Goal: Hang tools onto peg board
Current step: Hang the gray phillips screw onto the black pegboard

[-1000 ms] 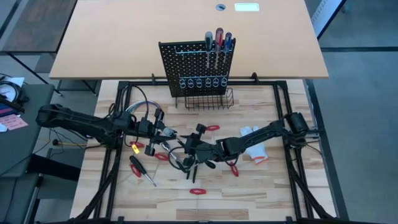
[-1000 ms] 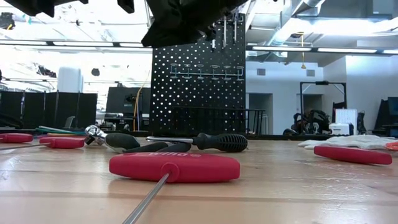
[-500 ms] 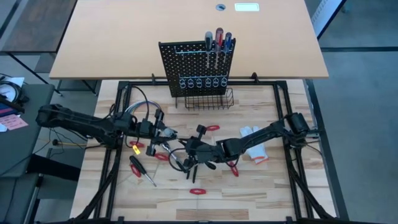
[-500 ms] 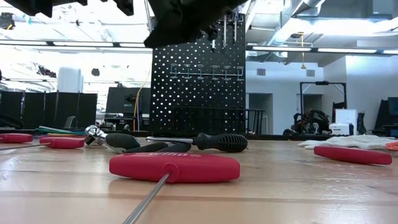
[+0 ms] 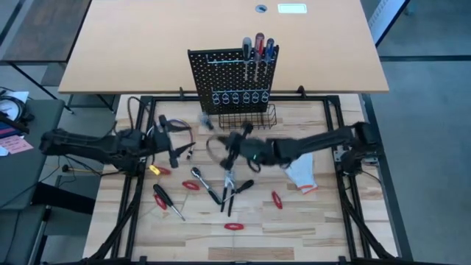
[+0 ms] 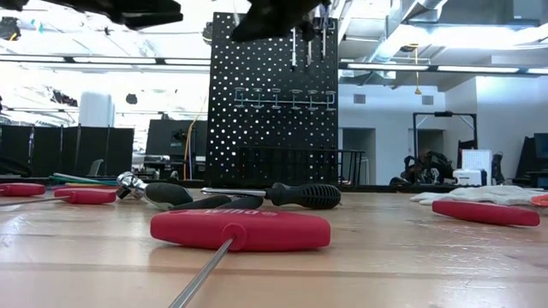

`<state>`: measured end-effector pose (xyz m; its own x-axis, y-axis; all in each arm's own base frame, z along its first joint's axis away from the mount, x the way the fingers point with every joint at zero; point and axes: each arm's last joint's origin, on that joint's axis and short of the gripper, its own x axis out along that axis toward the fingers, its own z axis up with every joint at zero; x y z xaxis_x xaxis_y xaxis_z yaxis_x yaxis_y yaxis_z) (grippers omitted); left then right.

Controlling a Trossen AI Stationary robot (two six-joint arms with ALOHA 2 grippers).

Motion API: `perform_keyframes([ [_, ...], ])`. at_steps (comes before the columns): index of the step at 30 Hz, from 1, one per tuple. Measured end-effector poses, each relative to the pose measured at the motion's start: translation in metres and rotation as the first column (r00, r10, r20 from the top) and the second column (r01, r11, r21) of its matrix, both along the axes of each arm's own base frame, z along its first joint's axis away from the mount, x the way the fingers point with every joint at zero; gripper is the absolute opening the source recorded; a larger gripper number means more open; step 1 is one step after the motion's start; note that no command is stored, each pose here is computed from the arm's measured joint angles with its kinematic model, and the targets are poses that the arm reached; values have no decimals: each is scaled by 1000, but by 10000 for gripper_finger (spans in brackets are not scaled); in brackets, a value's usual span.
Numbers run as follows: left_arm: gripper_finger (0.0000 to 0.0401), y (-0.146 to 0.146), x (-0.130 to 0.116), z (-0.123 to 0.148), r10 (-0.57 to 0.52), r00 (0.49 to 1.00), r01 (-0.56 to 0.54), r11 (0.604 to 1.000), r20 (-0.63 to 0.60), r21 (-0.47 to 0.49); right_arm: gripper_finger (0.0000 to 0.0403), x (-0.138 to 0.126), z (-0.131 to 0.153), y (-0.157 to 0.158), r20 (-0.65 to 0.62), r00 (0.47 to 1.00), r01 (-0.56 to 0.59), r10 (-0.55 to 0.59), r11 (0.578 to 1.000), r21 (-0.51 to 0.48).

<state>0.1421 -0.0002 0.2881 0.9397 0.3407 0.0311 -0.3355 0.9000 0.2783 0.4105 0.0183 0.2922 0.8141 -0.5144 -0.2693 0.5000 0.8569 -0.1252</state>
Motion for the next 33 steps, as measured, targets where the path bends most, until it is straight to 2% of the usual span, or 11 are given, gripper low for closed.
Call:
perform_keyframes([
  [5,250,1,-12,4,0,999,1,1000,36,-22,1,-20,37,-44,102,990,95,-95,995,9],
  [9,250,1,-13,4,-1,999,2,1000,36,-26,1,-37,59,-77,176,970,169,-171,985,26],
  [15,251,1,-11,2,-4,1000,5,1000,20,-22,1,-44,64,-117,230,962,135,-148,988,73],
  [28,251,1,-9,2,-5,1000,5,1000,16,-22,1,-54,65,-151,240,946,205,-218,976,78],
  [33,251,1,-9,2,-5,1000,5,1000,21,-22,1,-55,65,-154,240,951,182,-196,980,78],
])
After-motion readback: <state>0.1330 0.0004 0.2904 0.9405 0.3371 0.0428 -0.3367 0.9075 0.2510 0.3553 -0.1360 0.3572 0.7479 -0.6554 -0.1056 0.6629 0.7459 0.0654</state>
